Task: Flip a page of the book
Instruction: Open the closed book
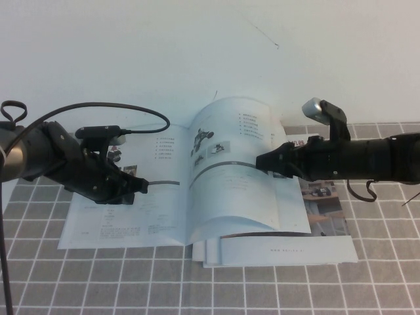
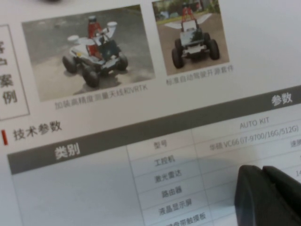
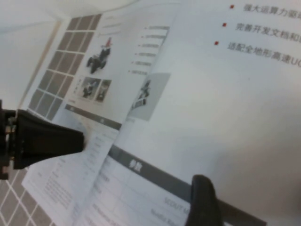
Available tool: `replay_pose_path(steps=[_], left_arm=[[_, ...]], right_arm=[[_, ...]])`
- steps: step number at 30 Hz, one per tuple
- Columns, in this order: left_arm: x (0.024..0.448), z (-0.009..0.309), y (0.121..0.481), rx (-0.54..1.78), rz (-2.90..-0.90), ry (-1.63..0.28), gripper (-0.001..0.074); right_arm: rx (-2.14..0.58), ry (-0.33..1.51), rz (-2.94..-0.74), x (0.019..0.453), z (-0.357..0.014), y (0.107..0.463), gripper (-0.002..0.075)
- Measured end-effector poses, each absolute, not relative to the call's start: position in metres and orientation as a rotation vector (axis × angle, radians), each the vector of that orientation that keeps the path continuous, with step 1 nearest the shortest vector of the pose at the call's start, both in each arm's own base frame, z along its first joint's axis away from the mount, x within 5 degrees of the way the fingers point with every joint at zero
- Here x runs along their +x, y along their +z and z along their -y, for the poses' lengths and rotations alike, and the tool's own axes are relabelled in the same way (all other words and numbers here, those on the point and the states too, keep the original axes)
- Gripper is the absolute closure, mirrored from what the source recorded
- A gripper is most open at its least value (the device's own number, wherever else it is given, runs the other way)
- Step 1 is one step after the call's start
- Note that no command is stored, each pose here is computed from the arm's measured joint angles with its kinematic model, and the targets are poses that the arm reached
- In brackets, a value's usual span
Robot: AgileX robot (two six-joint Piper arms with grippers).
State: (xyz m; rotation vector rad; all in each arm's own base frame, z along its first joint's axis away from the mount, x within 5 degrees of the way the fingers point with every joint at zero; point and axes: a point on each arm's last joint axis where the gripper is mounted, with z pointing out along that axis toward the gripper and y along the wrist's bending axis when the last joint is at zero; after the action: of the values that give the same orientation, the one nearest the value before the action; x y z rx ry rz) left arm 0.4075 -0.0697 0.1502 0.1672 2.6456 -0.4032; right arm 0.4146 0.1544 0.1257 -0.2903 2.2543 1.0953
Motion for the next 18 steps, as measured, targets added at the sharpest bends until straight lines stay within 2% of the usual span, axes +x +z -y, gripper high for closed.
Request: replay_pose_path(steps=[8, 18], left_arm=[[0.407, 0.070, 0.150, 0.171, -2.647, -0.403, 0.0739], [0.408, 0.072, 0.150, 0.180, -2.641, -0.435, 0.0739]], right_arm=[[-0.390, 1.249, -2.155, 0.412, -0.163, 0.140, 0.0289], [-0.527, 1.569, -1.983, 0.405, -0.180, 0.172, 0.0288]])
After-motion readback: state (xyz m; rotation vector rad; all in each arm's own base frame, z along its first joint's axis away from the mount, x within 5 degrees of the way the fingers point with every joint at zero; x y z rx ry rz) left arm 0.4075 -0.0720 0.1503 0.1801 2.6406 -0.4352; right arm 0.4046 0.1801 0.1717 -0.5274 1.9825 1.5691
